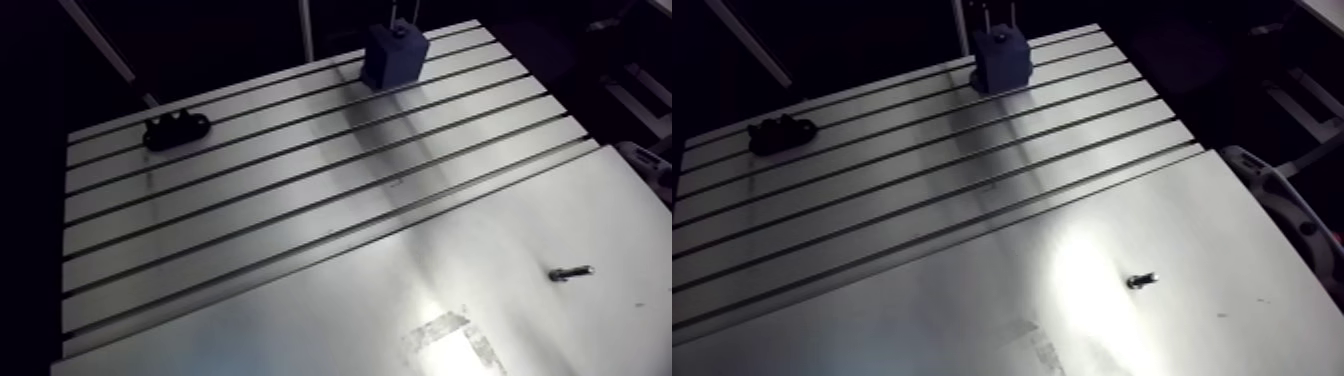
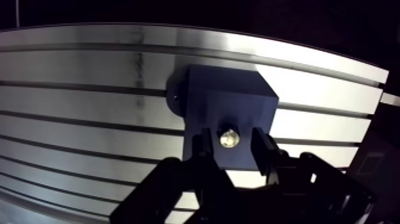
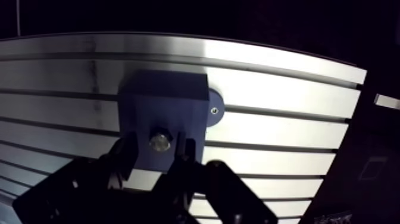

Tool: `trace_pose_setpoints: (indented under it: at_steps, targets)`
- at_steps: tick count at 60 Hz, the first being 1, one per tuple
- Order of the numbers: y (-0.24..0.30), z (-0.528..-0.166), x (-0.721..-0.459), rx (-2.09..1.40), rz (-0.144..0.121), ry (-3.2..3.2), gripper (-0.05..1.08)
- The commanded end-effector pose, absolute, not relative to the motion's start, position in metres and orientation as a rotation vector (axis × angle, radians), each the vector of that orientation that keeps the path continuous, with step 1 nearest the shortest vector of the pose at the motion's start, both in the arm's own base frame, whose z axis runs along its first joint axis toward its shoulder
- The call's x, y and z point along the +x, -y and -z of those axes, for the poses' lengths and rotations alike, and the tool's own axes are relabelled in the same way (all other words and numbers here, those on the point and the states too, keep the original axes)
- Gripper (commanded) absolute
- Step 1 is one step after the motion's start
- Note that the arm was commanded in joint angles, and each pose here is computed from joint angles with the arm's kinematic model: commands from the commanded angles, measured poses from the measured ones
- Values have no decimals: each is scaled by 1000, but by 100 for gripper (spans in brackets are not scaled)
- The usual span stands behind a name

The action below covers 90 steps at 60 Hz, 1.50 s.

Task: Pick up the M10 bolt and insert it into the hex recess until seated.

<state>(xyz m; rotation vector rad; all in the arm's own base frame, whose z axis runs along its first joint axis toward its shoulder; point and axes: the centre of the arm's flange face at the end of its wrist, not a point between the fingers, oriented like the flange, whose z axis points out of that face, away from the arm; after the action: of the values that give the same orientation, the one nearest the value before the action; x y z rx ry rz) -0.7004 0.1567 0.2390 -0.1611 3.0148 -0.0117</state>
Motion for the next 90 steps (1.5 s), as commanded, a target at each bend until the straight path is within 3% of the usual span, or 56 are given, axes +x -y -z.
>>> trace_pose_setpoints:
  at_steps: [1,47,54,90]
  targets:
    - [-157,-238,-701,-160,14,-3014,54]
    - [-157,-235,-699,-160,18,-3010,56]
    - [-159,-238,-701,-165,-8,-3038,56]
    - [-155,-234,-694,-170,4,-3026,58]
